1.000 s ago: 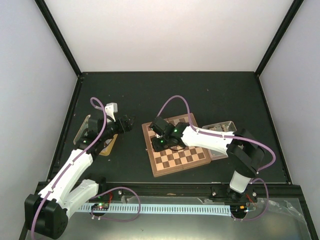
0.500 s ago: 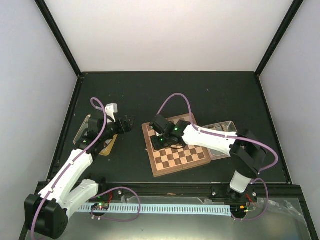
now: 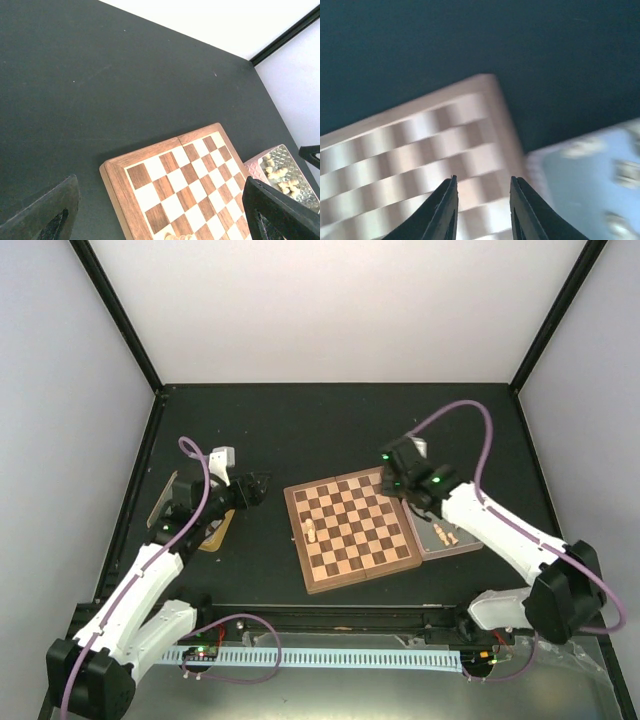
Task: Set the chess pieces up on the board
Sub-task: Place the chess piece on the chessboard, then pick up the chess piece from the storage box, then place the chess piece on the chessboard.
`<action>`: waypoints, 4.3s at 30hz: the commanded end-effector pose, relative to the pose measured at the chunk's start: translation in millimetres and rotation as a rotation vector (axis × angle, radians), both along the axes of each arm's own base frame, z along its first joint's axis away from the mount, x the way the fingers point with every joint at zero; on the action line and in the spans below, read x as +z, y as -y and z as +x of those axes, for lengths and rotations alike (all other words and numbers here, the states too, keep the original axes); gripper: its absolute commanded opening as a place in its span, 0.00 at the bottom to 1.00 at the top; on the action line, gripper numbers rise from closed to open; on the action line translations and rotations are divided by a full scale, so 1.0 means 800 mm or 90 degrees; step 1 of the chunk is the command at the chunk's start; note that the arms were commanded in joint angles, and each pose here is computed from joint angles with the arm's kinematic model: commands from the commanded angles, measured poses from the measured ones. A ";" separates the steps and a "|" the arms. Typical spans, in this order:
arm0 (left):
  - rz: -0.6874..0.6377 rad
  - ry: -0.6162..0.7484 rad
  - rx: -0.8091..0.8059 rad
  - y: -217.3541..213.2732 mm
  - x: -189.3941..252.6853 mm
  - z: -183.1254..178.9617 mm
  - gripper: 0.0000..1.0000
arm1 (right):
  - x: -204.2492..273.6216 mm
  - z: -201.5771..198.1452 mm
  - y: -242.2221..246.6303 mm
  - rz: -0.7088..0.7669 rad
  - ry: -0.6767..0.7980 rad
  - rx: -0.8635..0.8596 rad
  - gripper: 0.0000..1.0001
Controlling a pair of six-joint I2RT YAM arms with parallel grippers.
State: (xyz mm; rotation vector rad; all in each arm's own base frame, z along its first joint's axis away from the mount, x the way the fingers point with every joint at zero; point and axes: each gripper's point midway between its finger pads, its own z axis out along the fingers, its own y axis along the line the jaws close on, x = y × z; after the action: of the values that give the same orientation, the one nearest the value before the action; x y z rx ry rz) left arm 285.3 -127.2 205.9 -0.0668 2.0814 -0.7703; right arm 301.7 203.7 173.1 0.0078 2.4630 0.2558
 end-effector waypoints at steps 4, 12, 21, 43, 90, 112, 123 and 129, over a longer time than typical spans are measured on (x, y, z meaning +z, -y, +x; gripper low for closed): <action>-0.006 0.050 -0.023 0.007 0.029 0.000 0.91 | -0.068 -0.012 0.200 -0.089 -0.068 -0.279 0.29; -0.006 0.044 -0.022 0.007 0.026 0.002 0.91 | -0.128 -0.023 0.255 -0.056 -0.161 -0.333 0.27; -0.006 0.033 -0.020 0.008 0.019 0.004 0.91 | -0.145 -0.039 0.290 -0.120 -0.194 -0.385 0.27; -0.016 0.027 -0.022 0.010 0.018 0.004 0.91 | -0.094 -0.028 0.273 -0.042 -0.132 -0.351 0.02; 0.045 0.054 0.154 -0.057 0.016 -0.004 0.91 | -0.109 -0.027 -0.217 -0.188 -0.201 0.298 0.07; 0.056 0.059 0.218 -0.081 0.014 -0.011 0.94 | -0.102 -0.025 -0.231 -0.182 -0.193 0.293 0.27; 0.058 0.058 0.218 -0.082 0.013 -0.012 0.94 | -0.101 -0.023 -0.226 -0.187 -0.188 0.276 0.27; 0.058 0.060 0.211 -0.080 0.014 -0.012 0.94 | -0.080 -0.016 -0.229 -0.162 -0.159 0.273 0.27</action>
State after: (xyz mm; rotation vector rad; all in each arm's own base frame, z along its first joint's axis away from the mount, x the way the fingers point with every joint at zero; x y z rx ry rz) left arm 277.3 -64.6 213.4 -0.3106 1.9583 -0.4706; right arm 281.4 383.9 81.6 -0.6824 2.7742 0.0764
